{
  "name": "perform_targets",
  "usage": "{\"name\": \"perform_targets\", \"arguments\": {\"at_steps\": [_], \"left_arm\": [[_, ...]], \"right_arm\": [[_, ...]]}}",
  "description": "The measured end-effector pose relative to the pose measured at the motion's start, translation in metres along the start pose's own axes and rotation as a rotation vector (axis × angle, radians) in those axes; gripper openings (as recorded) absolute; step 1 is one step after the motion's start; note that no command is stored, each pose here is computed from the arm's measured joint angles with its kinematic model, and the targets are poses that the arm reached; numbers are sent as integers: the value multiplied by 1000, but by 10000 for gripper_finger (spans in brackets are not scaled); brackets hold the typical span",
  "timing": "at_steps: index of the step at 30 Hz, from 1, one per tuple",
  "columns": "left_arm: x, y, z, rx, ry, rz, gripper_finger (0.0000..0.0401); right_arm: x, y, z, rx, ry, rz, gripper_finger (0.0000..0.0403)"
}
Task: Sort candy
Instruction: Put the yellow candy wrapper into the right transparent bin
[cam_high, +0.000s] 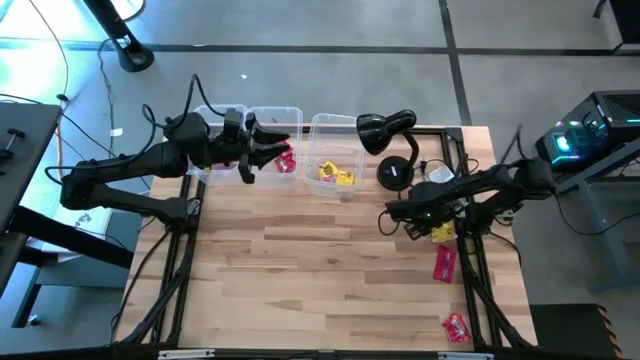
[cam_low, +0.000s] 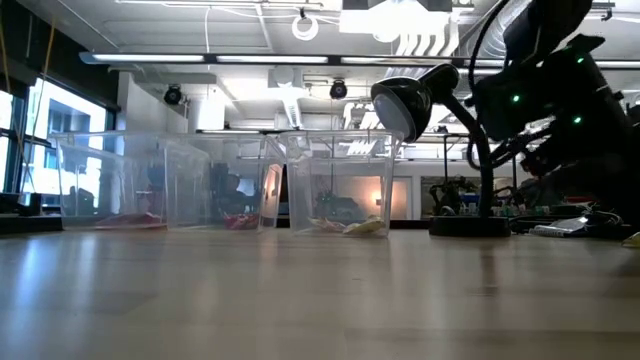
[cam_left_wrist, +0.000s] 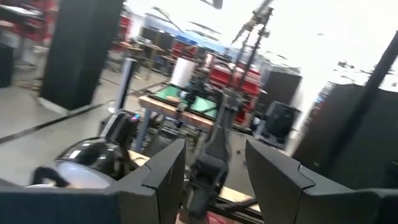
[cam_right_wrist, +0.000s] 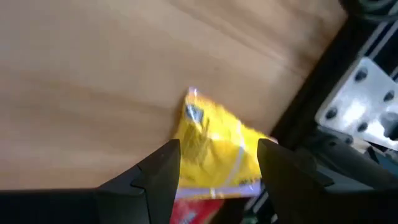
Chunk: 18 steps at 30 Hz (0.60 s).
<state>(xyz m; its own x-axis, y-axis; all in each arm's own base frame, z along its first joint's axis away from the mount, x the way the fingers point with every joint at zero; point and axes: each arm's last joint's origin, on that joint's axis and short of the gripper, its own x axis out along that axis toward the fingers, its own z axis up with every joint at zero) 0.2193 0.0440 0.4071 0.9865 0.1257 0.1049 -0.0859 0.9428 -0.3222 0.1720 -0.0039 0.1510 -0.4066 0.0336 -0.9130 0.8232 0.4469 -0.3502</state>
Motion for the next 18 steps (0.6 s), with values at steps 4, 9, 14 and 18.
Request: {"name": "perform_targets", "arguments": {"at_steps": [4,9,14,18], "left_arm": [[0,1,0,0,-16,45,161],[0,1,0,0,-14,47,161],[0,1,0,0,-15,46,161],[-5,0,4,5,-30,41,161]], "right_arm": [[10,6,8,14,52,-66,209],[25,14,14,-37,156,-134,202],[44,25,16,-134,261,-122,116],[45,33,15,-152,277,-124,16]]}}
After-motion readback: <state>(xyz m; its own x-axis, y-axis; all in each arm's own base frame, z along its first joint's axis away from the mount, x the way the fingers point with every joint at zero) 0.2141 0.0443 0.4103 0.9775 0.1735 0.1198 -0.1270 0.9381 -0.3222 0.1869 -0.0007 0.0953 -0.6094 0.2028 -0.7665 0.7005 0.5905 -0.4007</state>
